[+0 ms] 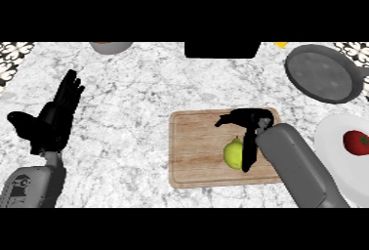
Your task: Pick the pear from the cutting board and place it in the pan
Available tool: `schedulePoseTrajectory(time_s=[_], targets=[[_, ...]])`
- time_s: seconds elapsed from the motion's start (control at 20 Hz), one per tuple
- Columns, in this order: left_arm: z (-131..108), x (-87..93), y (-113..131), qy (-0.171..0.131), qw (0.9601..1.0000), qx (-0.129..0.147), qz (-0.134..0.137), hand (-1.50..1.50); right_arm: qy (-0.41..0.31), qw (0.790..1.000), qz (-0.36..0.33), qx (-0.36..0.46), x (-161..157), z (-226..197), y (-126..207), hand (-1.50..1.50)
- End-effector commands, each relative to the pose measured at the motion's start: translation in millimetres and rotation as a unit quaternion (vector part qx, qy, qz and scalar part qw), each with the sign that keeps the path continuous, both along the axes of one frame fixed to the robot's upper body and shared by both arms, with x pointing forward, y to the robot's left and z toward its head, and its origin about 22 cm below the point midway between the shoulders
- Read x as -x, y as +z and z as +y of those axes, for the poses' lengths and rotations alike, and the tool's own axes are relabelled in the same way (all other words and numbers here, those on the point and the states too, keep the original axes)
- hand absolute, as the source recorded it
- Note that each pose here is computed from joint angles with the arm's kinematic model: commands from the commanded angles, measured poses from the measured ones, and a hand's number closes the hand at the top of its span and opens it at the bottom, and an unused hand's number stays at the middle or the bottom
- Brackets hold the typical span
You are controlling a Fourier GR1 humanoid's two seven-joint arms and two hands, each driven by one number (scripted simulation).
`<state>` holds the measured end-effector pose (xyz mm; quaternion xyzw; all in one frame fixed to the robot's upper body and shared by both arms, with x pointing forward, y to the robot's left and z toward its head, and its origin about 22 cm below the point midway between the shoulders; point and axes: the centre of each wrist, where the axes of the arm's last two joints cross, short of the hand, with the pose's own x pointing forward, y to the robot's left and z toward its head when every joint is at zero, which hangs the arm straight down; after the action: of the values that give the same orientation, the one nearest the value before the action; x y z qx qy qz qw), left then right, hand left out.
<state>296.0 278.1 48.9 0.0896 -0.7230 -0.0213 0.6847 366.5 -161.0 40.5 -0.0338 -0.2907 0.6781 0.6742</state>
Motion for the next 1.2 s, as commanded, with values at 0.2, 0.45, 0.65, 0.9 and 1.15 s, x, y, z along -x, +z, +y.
schedulePoseTrajectory(time_s=[0.2, 0.45, 0.65, 0.9, 1.15], targets=[[13, -1.9, 2, -0.003, 1.0000, -0.008, 0.002, 0.00, 0.059, 0.997, 0.009, -0.044, 25, 1, -21, 1.50], [-13, -3.3, -7, -0.004, 1.0000, 0.002, 0.006, 0.00, 0.050, 0.998, 0.000, -0.043, 12, -25, -14, 1.50], [3, 11.2, 8, -0.010, 0.9999, 0.004, 0.007, 0.00, 0.033, 0.996, -0.072, -0.044, 30, -12, -16, 1.50], [6, 11.8, -4, 0.025, 0.9996, -0.002, 0.012, 0.00, 0.084, 0.958, -0.271, -0.034, 71, -41, 30, 1.50], [11, 11.5, -12, 0.027, 0.9994, 0.001, 0.021, 0.00, 0.030, 0.888, -0.453, -0.076, 83, -69, 65, 1.50]])
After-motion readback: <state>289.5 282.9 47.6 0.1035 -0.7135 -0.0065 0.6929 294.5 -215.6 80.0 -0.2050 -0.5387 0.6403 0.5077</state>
